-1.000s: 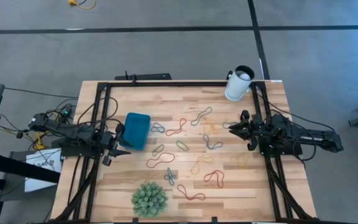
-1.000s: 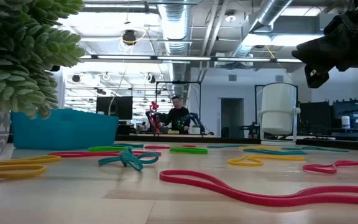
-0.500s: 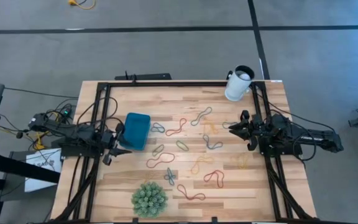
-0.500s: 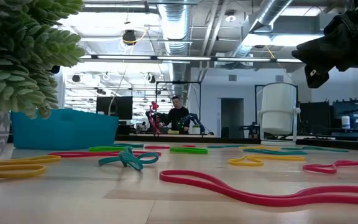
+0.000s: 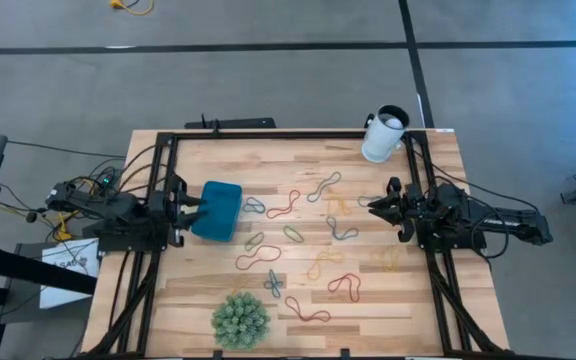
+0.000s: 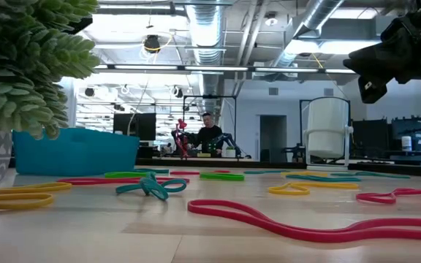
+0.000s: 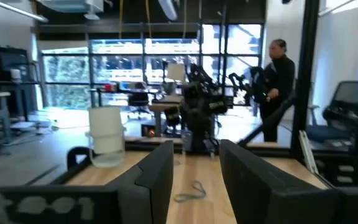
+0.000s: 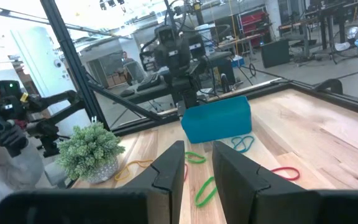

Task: Pick and place items into bin
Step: Put the blue rubber band into the blue bin

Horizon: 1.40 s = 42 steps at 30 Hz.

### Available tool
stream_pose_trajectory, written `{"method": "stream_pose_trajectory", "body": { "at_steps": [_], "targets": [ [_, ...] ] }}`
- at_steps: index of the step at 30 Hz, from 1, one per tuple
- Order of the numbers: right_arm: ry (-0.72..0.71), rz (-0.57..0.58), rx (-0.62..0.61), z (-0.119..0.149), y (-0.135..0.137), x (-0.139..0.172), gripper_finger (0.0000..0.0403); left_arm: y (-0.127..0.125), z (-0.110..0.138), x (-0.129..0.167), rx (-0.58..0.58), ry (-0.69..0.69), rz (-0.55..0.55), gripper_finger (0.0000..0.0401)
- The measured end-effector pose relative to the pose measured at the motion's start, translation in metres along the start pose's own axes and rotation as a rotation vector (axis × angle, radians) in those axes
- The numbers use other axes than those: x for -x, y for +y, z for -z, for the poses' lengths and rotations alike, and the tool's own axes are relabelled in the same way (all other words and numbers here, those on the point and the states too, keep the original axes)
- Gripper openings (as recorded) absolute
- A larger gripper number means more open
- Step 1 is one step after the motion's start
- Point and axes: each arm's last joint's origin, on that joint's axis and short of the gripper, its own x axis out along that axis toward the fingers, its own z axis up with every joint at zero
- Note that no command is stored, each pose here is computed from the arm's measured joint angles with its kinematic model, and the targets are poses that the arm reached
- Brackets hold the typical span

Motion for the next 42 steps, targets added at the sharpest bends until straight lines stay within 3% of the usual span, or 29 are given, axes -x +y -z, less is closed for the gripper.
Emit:
{"method": "stream_pose_trajectory", "body": {
  "at_steps": [3,13,18,25,28,32,37,42],
  "targets": [
    [0.000,0.002,0.004,0.000,0.000,0.000,0.0077,0.003,-0.013,0.001,-0.004,0.019,-0.039,0.0121],
    [-0.082,0.156,0.321,-0.007,-0.003,0.001,0.0077,0.010,-0.032,0.005,-0.033,0.062,-0.206,0.0121],
    [-0.092,0.155,0.328,-0.008,-0.003,0.001,0.0077,0.014,-0.031,0.006,-0.041,0.075,-0.348,0.0121],
    [-0.419,0.251,0.323,-0.039,0.003,0.009,0.0077,0.015,-0.035,0.006,-0.078,0.051,-0.384,0.0121],
    [-0.449,0.249,0.371,-0.052,0.007,0.009,0.0077,0.015,-0.039,0.006,-0.059,0.020,-0.388,0.0121],
    [-0.381,0.211,0.285,-0.052,0.006,0.000,0.0077,0.015,-0.040,0.006,-0.102,0.021,-0.389,0.0121],
    [-0.183,0.117,0.056,-0.035,0.001,-0.020,0.0077,0.016,-0.043,0.007,-0.096,-0.006,-0.393,0.0121],
    [0.008,0.234,-0.002,-0.013,-0.010,-0.038,0.0077,0.016,-0.043,0.007,-0.094,-0.009,-0.398,0.0121]
  ]
}}
